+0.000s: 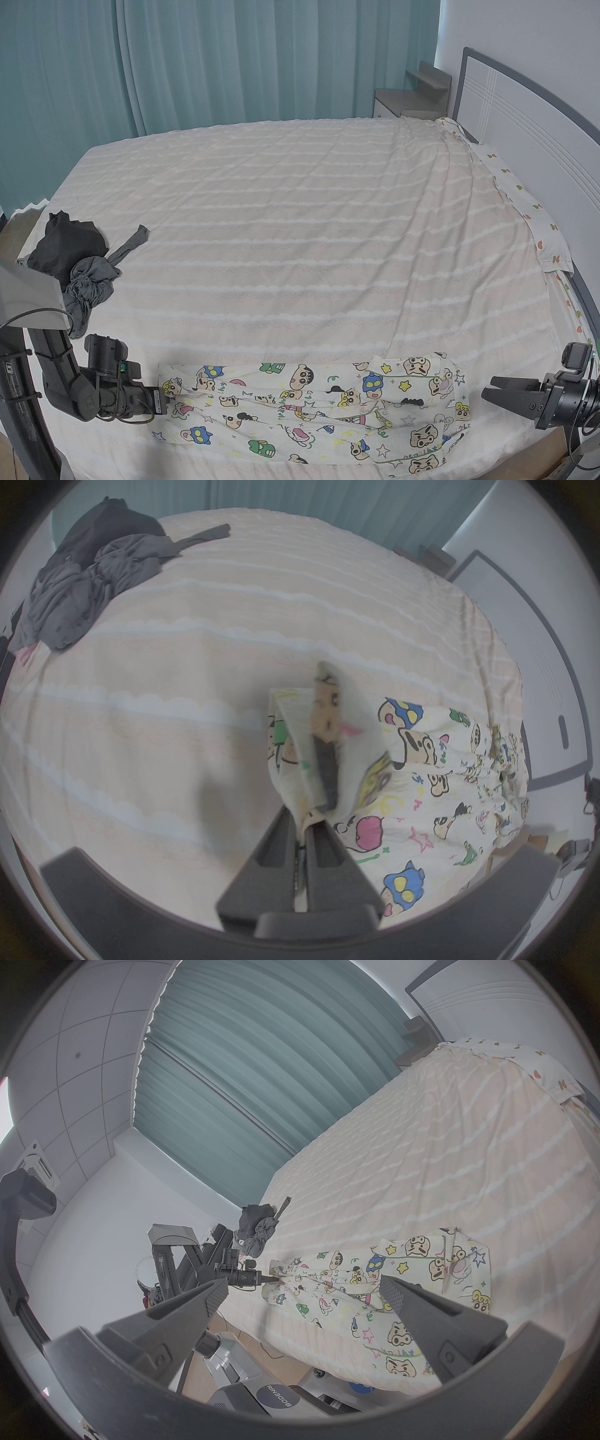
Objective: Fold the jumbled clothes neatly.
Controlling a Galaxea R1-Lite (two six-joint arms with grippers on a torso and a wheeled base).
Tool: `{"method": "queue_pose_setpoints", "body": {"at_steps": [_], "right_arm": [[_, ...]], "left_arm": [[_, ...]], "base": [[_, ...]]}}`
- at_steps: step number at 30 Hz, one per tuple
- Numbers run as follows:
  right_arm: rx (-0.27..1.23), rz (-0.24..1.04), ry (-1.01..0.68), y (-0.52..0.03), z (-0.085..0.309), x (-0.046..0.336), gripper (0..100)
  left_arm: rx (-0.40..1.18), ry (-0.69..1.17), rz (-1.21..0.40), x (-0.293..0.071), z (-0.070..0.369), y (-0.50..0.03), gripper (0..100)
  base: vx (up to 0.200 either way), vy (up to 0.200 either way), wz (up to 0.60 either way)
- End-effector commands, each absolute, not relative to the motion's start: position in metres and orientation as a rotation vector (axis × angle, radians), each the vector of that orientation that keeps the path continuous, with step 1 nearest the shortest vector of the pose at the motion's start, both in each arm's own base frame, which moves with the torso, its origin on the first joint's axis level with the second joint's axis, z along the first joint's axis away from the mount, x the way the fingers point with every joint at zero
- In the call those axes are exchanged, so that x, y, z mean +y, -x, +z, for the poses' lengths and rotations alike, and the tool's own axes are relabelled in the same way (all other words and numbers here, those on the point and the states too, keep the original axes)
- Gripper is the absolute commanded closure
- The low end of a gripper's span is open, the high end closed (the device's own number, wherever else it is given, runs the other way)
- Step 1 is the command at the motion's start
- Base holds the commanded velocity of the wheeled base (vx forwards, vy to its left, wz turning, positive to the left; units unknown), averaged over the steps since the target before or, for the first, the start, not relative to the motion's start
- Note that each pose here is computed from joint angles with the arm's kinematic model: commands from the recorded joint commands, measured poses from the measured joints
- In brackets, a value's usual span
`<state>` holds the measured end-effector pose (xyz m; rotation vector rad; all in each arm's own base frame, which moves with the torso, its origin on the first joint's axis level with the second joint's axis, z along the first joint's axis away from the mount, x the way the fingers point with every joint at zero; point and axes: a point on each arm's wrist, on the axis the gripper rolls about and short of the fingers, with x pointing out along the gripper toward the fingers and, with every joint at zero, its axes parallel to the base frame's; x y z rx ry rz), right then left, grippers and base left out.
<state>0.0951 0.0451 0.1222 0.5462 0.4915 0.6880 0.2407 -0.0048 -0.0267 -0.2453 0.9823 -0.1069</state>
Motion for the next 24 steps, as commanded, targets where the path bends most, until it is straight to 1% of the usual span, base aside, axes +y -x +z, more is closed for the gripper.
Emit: {"method": "queue_pose_setpoints", "body": {"at_steps": [1, 6, 12, 20, 24], "right_arm": [[0.505, 0.684, -0.547, -0.093, 0.119, 0.044, 0], [0.505, 0.684, -0.547, -0.093, 0.119, 0.044, 0], [0.505, 0.684, -0.547, -0.093, 0.119, 0.044, 0], [0.507, 0.683, -0.548, -0.093, 0.119, 0.044, 0], [0.509, 0.683, -0.548, -0.093, 0.118, 0.044, 0]], "left_arm": [[0.930, 0.284, -0.067, 0.011, -0.015, -0.240, 100], [0.919, 0.322, -0.040, 0.024, -0.014, -0.239, 100], [0.886, 0.373, 0.018, 0.049, -0.012, -0.236, 100], [0.805, 0.474, 0.119, 0.096, -0.008, -0.232, 100], [0.750, 0.523, 0.177, 0.125, -0.005, -0.231, 100]], "base": [[0.000, 0.000, 0.00], [0.000, 0.000, 0.00], [0.000, 0.000, 0.00], [0.000, 0.000, 0.00], [0.000, 0.000, 0.00]]}}
